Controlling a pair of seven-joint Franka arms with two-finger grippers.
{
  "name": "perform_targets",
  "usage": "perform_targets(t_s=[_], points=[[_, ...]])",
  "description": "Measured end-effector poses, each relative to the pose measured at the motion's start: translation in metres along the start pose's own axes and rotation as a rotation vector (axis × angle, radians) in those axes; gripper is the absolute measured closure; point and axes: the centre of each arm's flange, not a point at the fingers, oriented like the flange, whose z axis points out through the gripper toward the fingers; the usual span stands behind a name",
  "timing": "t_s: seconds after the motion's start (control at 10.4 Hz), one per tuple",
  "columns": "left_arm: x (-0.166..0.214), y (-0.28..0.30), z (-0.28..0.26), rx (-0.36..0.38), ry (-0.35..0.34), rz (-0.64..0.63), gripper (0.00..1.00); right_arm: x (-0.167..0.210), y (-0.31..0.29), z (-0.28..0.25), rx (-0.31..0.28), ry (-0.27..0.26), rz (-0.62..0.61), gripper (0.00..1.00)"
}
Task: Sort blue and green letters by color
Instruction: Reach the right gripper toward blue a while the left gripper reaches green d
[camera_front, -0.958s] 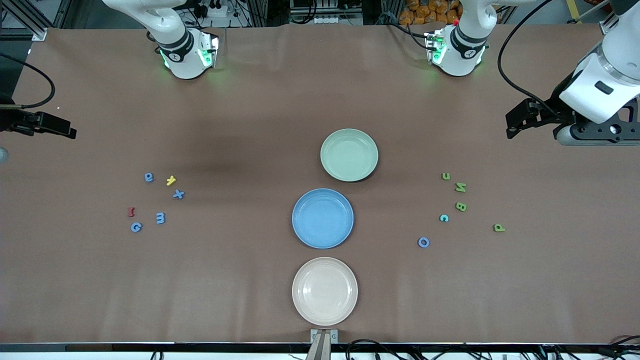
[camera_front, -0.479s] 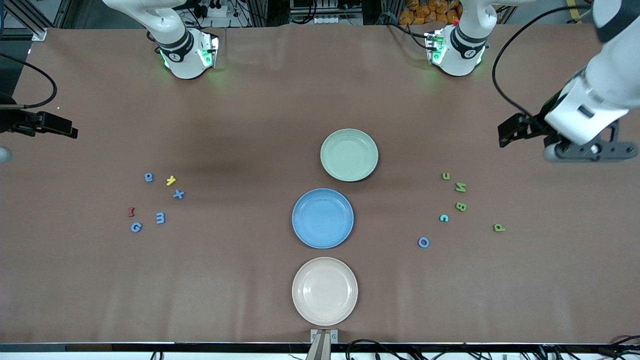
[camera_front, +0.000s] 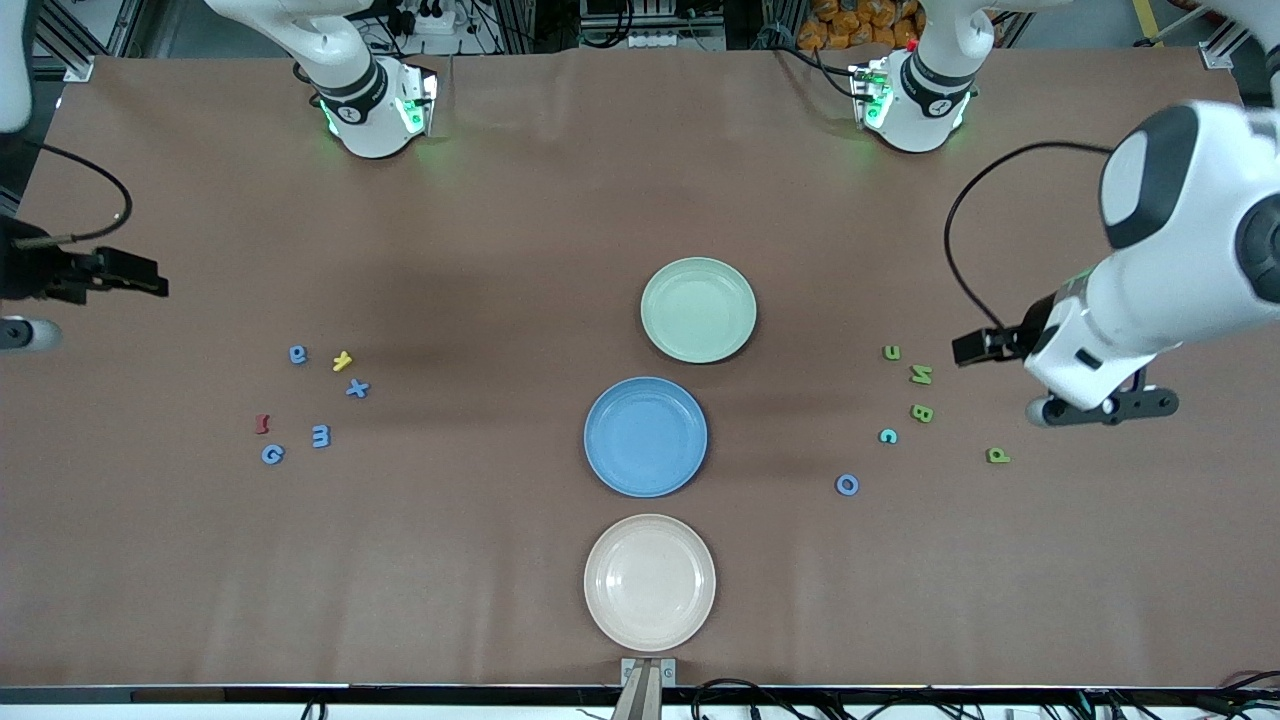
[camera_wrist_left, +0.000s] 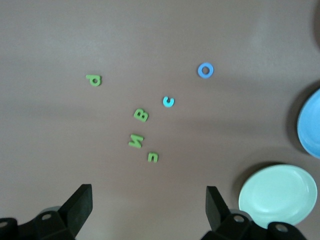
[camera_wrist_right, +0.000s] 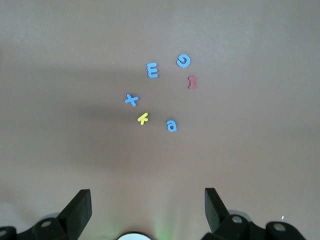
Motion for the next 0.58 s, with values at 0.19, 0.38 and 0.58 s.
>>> perform_targets(t_s=[0.19, 0.38, 0.58], points=[[0.02, 0.001, 0.024, -0.01, 0.02, -0.039, 0.0, 0.015, 0.009, 0.031, 0.004, 0.016, -0.038, 0.0], [0.034, -0.002, 0.047, -0.013, 0.02, -0.049, 0.0, 0.024, 0.022, 0.07, 0.043, 0.048, -0.05, 0.0], [0.055, -0.006, 0.076, -0.025, 0.048, -0.208, 0.0, 0.029, 0.029, 0.109, 0.038, 0.088, -0.059, 0.0]])
